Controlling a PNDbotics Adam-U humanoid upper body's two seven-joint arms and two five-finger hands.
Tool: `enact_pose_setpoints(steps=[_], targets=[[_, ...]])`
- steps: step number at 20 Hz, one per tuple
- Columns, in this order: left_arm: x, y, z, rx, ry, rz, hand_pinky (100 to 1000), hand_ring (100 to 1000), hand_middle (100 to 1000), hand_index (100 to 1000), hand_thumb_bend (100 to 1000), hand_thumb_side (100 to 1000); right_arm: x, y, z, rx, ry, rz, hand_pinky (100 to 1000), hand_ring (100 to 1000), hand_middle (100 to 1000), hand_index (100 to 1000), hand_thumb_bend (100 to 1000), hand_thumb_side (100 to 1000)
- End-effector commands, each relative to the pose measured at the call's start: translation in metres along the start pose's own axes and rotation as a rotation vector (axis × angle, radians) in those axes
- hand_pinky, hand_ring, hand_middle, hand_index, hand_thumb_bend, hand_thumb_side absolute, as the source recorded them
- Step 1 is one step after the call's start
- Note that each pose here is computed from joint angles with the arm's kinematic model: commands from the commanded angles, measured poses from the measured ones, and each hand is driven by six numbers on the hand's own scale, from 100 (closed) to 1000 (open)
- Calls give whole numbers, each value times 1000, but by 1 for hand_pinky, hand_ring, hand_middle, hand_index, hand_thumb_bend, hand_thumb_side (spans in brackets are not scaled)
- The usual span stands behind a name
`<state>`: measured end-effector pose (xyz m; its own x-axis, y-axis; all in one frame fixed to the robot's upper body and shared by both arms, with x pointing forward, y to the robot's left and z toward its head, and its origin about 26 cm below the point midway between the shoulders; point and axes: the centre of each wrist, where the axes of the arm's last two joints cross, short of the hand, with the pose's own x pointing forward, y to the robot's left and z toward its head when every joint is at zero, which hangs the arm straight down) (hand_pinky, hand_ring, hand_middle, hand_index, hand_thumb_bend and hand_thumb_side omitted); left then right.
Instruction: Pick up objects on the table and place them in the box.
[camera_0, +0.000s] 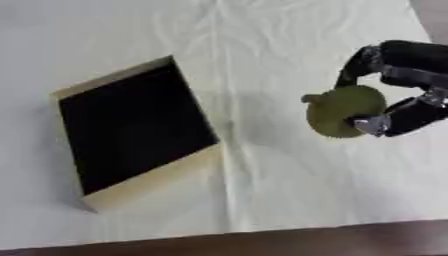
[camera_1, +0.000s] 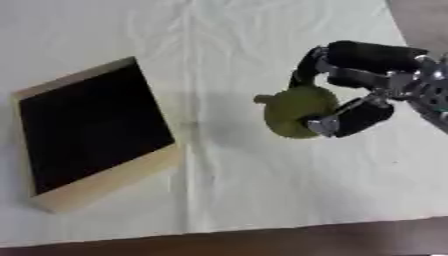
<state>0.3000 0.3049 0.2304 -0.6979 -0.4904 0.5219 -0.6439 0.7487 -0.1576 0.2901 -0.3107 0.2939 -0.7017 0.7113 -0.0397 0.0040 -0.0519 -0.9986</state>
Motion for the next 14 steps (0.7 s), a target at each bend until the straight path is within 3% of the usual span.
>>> enact_pose_setpoints(steps=[1, 9, 14], targets=[[7, 0, -8, 0, -39, 12, 582, 654, 663, 722, 904, 790, 8, -30, -2, -70, -35, 130, 733, 542, 388, 606, 100, 140], [8, -3, -7, -4, -33, 31, 582, 654, 663, 723, 902, 791, 57, -73, -55, -324, -210, 295, 726, 533, 401, 625, 100, 106], [9, -5, -7, 1, -28, 43, 582, 654, 662, 722, 903, 791, 97, -83, -89, -449, -315, 318, 712, 526, 401, 620, 100, 100]])
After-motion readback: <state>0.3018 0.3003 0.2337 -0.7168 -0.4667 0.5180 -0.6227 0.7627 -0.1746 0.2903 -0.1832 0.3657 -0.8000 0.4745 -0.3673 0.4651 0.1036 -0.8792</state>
